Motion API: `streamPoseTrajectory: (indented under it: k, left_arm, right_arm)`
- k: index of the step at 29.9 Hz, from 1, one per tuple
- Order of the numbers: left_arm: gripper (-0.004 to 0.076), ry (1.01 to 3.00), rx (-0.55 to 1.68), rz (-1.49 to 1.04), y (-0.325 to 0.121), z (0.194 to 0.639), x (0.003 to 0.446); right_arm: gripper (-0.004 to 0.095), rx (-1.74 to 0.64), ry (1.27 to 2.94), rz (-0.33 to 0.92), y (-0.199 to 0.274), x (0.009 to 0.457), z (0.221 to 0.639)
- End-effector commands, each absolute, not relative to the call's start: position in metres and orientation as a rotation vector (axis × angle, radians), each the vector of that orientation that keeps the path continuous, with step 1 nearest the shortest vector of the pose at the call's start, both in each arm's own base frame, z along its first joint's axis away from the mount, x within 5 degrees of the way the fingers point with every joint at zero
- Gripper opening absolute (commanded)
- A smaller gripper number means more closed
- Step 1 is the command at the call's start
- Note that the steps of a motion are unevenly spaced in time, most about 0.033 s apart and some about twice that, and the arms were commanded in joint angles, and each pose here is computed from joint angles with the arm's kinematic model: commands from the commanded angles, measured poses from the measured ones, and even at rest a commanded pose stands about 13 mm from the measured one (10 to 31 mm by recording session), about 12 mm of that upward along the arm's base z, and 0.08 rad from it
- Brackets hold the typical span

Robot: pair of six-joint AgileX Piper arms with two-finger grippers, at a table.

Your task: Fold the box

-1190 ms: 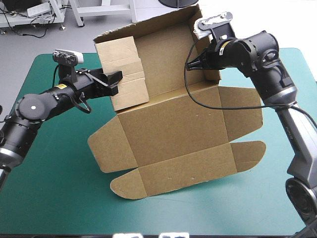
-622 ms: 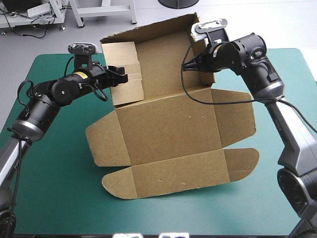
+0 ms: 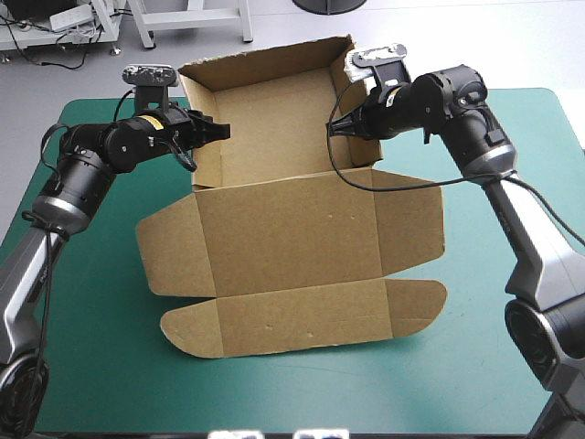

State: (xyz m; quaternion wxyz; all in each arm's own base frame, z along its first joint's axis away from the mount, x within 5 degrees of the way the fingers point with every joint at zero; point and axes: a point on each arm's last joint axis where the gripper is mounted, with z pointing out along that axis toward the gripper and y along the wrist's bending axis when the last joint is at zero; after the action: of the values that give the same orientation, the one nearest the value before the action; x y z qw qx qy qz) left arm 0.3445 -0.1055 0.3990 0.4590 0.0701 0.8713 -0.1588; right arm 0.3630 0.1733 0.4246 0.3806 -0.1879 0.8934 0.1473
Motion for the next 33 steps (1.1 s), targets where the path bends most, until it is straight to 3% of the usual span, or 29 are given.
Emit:
streamPoseTrajectory:
  k: [1, 12, 26, 33]
  left_arm:
    - [0.0015, 2.121, 0.198, -0.483, -0.119, 0.420, 0.335]
    - [-0.0006, 2.271, 0.319, -0.399, -0.116, 0.409, 0.327]
    - [-0.0006, 2.481, 0.520, -0.328, -0.122, 0.382, 0.321]
    - [-0.0006, 2.548, 0.677, -0.242, -0.149, 0.354, 0.328]
  right_arm:
    - [-0.0024, -0.533, 2.100, 0.636, 0.193, 0.333, 0.466]
    - [-0.0025, -0.644, 2.356, 0.273, 0.168, 0.331, 0.442]
    - [-0.0025, -0.686, 2.660, 0.311, 0.175, 0.332, 0.356]
    - [-0.0025, -0.670, 2.756, 0.319, 0.174, 0.328, 0.331]
